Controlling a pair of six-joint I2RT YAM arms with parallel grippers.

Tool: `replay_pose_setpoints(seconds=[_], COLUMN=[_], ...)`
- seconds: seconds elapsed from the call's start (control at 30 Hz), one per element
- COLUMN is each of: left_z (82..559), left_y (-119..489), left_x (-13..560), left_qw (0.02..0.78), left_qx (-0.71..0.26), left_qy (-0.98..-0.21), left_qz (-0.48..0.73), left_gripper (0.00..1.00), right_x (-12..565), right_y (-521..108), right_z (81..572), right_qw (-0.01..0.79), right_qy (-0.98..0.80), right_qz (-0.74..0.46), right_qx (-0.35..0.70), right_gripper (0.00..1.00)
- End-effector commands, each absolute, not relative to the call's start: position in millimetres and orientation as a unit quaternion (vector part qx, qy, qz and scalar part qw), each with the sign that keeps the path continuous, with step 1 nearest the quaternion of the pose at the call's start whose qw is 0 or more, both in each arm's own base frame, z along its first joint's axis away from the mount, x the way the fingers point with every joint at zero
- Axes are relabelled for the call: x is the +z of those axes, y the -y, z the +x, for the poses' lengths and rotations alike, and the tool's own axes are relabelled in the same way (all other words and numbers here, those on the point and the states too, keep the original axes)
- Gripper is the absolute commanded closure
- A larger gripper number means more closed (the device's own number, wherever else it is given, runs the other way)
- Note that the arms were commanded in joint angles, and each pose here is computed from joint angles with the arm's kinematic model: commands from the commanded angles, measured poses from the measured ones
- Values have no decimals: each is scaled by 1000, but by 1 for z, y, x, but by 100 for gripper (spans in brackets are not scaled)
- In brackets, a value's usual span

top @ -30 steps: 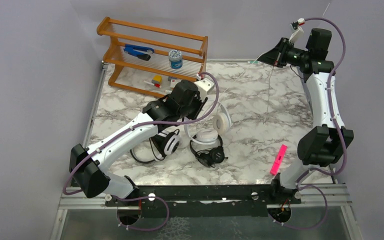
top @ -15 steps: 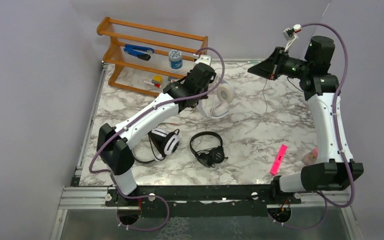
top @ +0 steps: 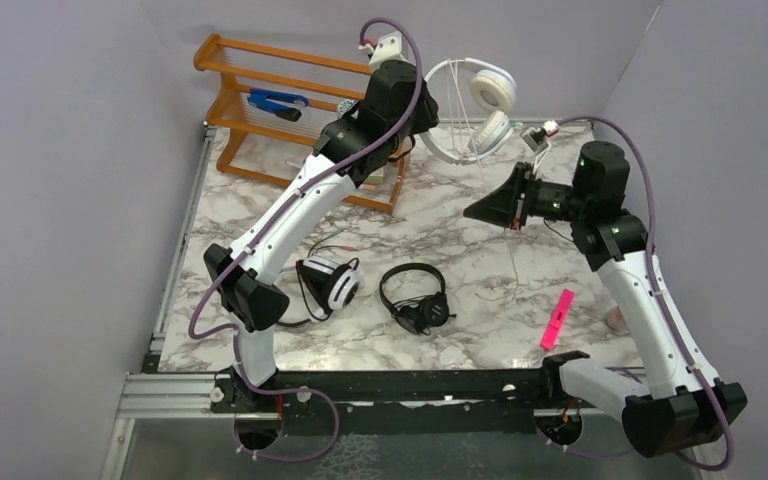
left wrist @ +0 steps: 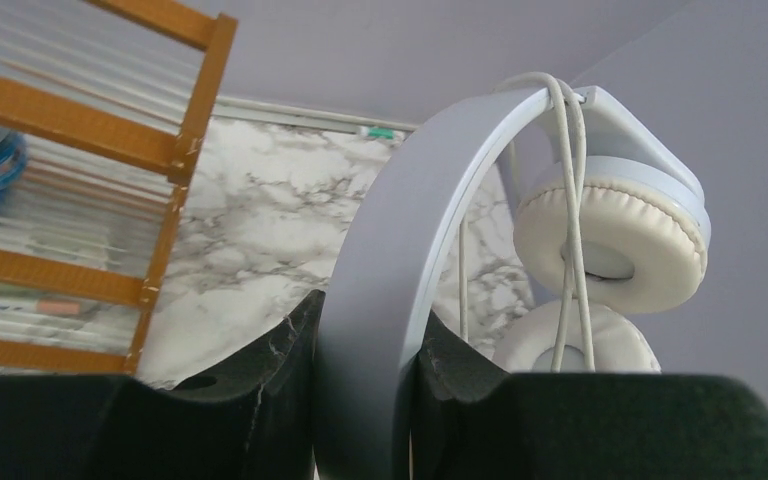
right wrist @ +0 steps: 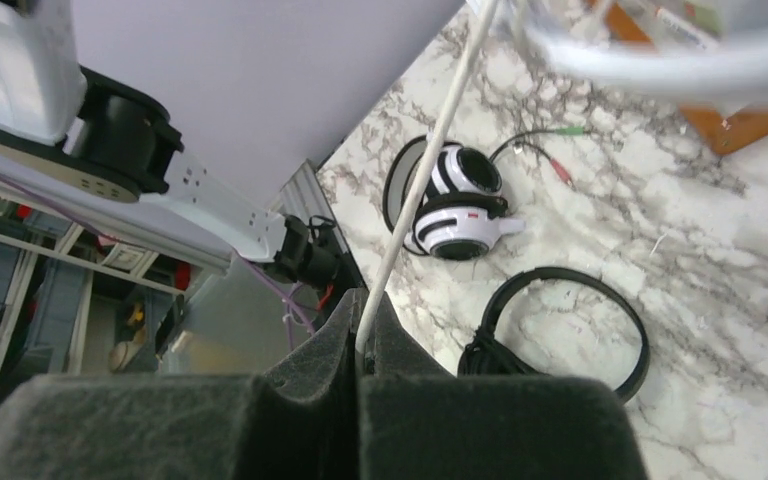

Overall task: Wrap the headphones
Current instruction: Wrap the headphones cable around the headphones.

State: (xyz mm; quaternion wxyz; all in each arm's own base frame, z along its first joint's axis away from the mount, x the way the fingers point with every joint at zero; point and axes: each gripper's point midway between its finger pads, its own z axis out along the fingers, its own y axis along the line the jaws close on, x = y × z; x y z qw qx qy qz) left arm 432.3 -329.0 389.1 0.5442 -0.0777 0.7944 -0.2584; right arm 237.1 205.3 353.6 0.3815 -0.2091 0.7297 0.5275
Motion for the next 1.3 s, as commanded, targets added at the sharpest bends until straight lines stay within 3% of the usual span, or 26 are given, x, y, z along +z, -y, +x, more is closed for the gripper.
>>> replay_pose_setpoints(seconds=[0.0,0.3,0.57,0.87,1.07,1.13,1.27], left_z=[441,397,375,339,300,286,254], left_y=[334,366,350,367,371,371,369], left_x=[448,492,506,532,553,554,533], left_qw=[567,524,521,460,445,443,429], left_qx=[-347,-509,-545,-644,-680,-681,-656], left_qy=[-735,-678,-651,-609,-581,-579,-598], left_qz=[-134,-79,-90,-47,39,69,165], left_gripper=[100,100,100,100,100,100,100], right_x=[339,276,272,234,222,218,221], right_y=[-218,-218,-217,-221,-222,-221,-194], right_z=[209,239,246,261,290,302,327], right_qw=[363,379,446,455,478,479,493], right_qy=[-709,-743,-693,-683,-680,-684,-689], right_qz=[-219,-161,-144,-131,-133,-139,-117], right_qx=[564,528,547,556,540,533,518], right_gripper=[100,96,93,92,91,98,100])
